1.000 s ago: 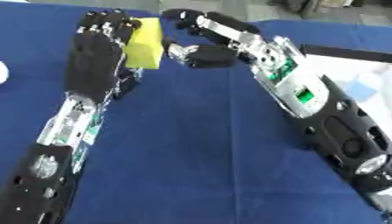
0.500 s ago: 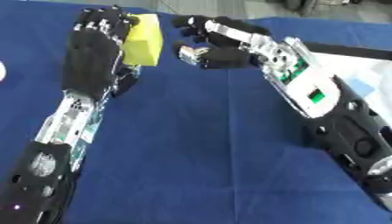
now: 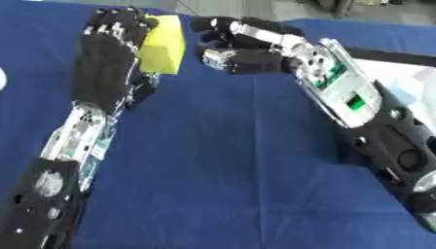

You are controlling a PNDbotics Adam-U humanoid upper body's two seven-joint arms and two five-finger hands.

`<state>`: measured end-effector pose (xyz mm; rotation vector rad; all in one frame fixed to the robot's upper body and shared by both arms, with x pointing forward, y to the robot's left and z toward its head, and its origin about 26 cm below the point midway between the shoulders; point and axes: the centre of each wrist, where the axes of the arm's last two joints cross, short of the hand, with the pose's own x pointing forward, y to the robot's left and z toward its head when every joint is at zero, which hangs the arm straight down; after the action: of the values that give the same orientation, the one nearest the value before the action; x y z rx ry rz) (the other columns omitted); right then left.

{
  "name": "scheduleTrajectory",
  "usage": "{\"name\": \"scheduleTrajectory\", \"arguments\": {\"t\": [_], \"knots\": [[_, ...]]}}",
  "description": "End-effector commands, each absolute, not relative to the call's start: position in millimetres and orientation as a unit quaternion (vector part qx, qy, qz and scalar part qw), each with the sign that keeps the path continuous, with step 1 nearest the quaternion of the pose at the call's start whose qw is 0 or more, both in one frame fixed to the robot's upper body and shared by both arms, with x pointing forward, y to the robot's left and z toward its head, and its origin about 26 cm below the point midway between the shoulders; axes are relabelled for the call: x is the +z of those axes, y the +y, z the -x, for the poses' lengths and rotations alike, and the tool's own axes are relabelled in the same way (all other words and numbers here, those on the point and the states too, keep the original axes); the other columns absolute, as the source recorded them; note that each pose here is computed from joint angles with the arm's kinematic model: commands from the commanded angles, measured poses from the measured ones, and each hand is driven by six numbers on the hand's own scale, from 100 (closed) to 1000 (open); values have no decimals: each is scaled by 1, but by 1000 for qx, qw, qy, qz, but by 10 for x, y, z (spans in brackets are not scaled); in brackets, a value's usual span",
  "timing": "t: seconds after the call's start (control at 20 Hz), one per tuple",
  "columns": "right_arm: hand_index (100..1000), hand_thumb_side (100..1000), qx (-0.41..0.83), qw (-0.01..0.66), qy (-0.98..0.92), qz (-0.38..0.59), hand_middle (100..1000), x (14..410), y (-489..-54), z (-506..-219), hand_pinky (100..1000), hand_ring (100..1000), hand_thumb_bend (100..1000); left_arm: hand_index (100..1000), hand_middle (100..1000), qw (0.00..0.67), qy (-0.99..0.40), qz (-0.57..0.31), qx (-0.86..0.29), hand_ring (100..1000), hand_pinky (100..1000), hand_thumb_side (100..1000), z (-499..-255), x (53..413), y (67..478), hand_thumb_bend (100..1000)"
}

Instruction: Pick up the objects with one hand, pass them to the other hand, and then place them into the box on the other side of the table.

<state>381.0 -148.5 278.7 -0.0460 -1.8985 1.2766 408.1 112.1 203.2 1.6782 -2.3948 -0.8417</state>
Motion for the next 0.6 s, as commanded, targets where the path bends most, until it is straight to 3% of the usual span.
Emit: {"name": "scheduleTrajectory", "arguments": {"t": [0.05, 0.6], "knots": [[1000, 674, 507, 401, -762, 26, 1000, 2903, -1529, -3808, 1000, 1000, 100, 541, 524, 21, -801, -537, -264, 558, 666, 100, -4051, 2154, 1050, 100], [1000, 669, 518, 390, -761, 11, 1000, 2923, -1494, -3785, 1000, 1000, 100, 545, 525, -1, -816, -520, -254, 563, 650, 100, -4063, 2139, 984, 100]]}}
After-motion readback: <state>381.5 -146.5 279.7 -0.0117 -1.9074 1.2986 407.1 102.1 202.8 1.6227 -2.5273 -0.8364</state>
